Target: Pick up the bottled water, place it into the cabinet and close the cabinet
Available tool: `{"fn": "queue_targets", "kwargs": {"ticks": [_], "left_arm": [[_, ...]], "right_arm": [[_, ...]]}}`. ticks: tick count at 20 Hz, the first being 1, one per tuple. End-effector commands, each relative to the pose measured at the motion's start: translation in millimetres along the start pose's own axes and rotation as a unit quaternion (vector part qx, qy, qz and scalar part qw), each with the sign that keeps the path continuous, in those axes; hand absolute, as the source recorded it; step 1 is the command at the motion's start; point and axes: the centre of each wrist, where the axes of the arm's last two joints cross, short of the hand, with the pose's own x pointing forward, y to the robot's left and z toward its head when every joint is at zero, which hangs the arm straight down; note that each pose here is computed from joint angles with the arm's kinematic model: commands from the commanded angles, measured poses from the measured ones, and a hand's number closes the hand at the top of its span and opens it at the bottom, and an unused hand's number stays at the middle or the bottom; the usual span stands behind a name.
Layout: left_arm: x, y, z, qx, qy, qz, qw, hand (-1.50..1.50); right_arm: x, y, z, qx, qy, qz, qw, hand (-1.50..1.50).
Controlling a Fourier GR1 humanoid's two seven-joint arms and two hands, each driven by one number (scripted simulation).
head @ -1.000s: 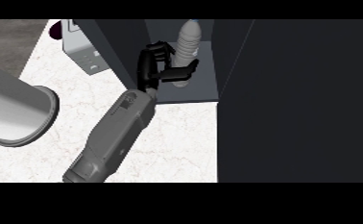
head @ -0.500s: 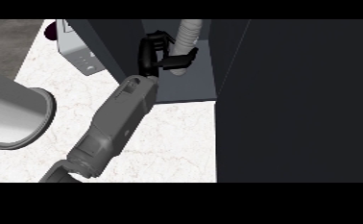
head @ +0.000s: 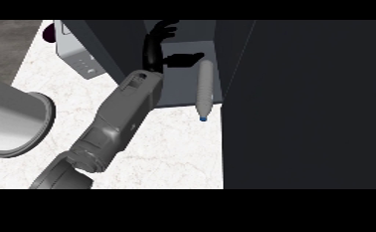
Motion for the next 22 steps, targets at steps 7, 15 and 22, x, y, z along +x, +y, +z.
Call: {"fn": "queue_targets", "kwargs": {"ticks": [7, 15, 22], "left_arm": [[7.9, -3.3, -5.3, -0.02, -0.032, 0.008, 0.9993, -1.5], [17.7, -6.0, -7.1, -0.038, -0.096, 0.079, 0.9916, -1.5], [16.3, -7.6, -0.1, -0.045, -0.105, 0.113, 0.987, -1.5]], "right_arm": [[14.6, 6.0, -12.0, 0.006, -0.024, 0.005, 1.0, -1.5], [16.8, 21.7, -12.8, 0.02, -0.015, 0.008, 1.0, -1.5], [14.1, 14.0, -21.6, -0.002, -0.013, 0.026, 1.0, -1.5]]}}
